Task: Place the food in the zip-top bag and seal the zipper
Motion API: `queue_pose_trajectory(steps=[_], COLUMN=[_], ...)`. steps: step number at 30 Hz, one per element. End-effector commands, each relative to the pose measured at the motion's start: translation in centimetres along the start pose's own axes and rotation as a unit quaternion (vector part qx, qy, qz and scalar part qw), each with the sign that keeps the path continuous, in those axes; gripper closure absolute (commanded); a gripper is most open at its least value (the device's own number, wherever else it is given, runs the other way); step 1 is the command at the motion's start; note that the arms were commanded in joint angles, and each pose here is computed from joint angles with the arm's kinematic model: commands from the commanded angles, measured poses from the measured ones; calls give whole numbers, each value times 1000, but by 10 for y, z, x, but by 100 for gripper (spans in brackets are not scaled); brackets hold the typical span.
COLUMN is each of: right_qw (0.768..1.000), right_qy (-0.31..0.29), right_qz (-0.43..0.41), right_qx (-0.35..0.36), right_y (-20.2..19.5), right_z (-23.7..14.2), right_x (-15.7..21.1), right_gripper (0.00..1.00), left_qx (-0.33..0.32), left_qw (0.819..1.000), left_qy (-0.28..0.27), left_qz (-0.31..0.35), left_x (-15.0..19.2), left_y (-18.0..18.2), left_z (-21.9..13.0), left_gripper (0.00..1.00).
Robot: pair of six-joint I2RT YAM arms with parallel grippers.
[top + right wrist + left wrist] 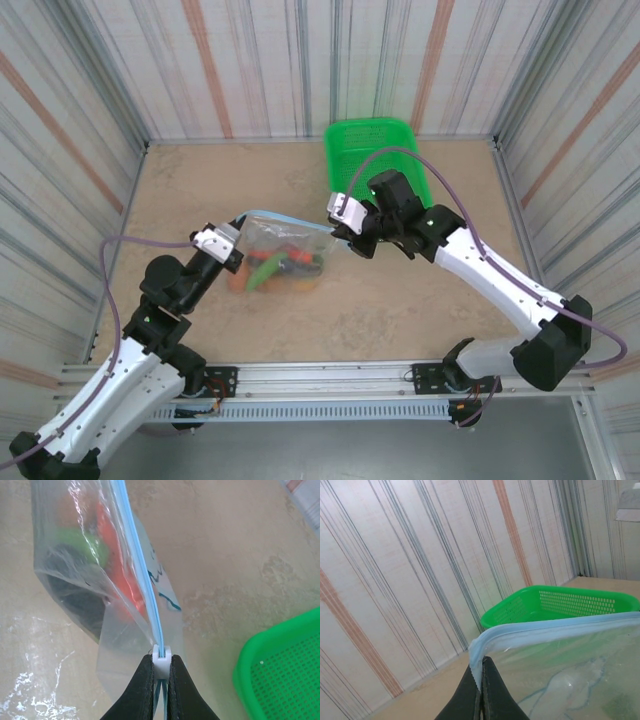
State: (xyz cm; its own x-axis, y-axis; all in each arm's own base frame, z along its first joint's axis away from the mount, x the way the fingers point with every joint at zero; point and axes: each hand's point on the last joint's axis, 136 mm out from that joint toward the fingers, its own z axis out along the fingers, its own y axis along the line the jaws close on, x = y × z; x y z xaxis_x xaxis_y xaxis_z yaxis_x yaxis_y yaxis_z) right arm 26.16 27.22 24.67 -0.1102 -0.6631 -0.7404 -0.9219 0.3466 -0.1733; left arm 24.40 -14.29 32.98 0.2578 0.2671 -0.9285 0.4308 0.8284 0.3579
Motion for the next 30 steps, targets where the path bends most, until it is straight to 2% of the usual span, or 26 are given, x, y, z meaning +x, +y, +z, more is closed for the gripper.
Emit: queue_pose_trajectory(steps=[1, 16, 19, 22, 24, 26, 30], right_qw=[992, 975, 971, 975, 982, 989, 989], right_qy=[102, 152, 157, 140, 111, 65, -15], right_qz=[64, 115, 120, 122, 116, 109, 110], right_qx=[33, 112, 132, 121, 94, 80, 99], right_y=[-8, -27, -35, -31, -20, -11, -9], right_z=[-11, -19, -24, -25, -27, -35, -63], right_x=[61, 109, 111, 104, 86, 63, 30], right_gripper=[100, 100, 100, 100, 88, 81, 64], left_qx=[-117, -118, -118, -111, -91, -61, -15], left_qw=[991, 991, 991, 992, 994, 997, 997], left_qy=[-70, -67, -65, -62, -60, -54, -59], left_qz=[2, 3, 3, 1, -5, -18, -45], left_x=[-42, -40, -39, -38, -37, -36, -48], left_y=[50, 50, 50, 48, 41, 32, 18], left_z=[-17, -15, -15, -13, -8, -1, 0], left_gripper=[100, 100, 100, 100, 100, 100, 100])
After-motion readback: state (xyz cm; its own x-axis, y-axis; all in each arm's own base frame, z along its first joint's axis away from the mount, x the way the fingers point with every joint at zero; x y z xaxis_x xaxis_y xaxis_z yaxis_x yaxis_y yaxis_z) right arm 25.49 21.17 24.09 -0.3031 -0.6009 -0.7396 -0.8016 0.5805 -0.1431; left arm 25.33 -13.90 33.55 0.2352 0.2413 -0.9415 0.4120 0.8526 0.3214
